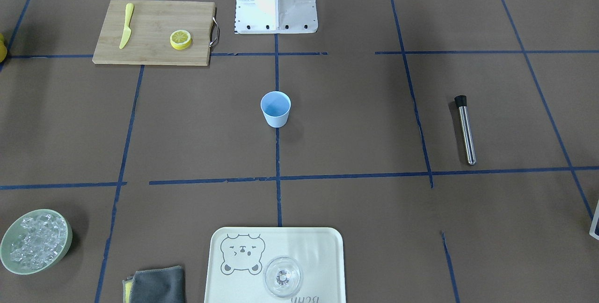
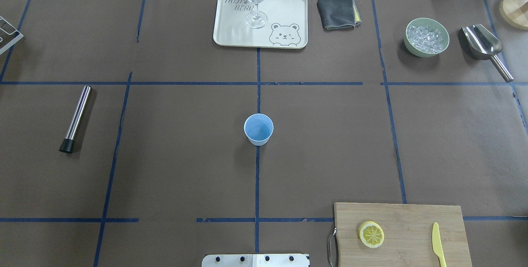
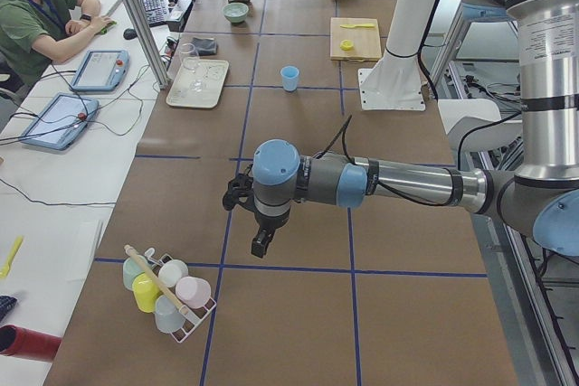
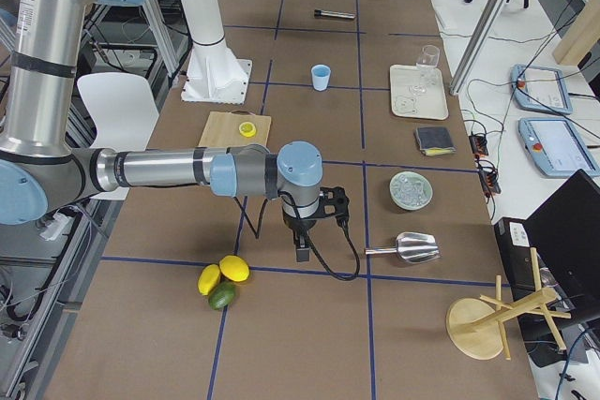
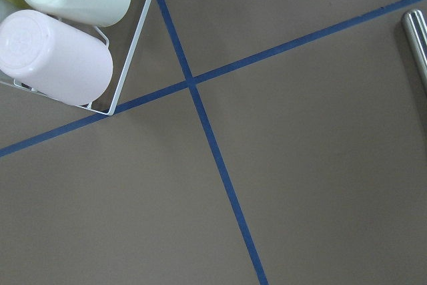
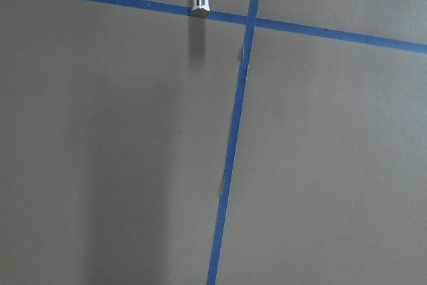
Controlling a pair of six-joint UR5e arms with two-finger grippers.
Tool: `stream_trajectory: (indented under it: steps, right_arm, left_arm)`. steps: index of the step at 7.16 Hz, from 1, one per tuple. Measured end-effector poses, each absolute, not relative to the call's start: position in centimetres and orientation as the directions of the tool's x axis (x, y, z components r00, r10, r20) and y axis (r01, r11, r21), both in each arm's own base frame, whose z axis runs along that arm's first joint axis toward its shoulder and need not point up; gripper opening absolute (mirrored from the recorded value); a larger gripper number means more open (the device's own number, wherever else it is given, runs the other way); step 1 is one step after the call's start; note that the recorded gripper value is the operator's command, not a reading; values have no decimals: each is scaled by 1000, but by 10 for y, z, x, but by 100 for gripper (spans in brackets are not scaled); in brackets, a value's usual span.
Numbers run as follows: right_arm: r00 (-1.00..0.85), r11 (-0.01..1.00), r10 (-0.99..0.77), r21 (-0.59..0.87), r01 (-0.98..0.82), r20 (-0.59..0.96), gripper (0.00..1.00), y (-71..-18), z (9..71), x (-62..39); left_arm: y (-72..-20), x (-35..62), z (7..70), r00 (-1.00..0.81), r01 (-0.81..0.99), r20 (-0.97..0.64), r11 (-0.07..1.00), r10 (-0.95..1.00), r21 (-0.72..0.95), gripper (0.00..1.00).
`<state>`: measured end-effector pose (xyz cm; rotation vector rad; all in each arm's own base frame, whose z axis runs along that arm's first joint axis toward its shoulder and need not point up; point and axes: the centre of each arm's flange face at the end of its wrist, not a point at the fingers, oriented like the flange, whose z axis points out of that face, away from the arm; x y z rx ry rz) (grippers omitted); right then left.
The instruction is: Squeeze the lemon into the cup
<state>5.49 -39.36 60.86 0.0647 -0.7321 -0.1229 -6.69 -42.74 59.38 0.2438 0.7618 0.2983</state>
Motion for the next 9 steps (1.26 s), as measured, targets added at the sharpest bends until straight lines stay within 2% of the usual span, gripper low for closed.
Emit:
stream_trajectory:
  steps: [5, 9]
  right_arm:
    - [732, 991, -134, 105, 86, 667, 100, -394, 606, 54]
    - [556, 994, -106, 106, 32, 824, 100, -399, 566, 39]
  left_arm:
    - [-433, -66, 581, 673, -170, -643, 922, 366, 347, 100]
    - [-439, -66, 575, 672, -171, -636, 915, 380, 366, 100]
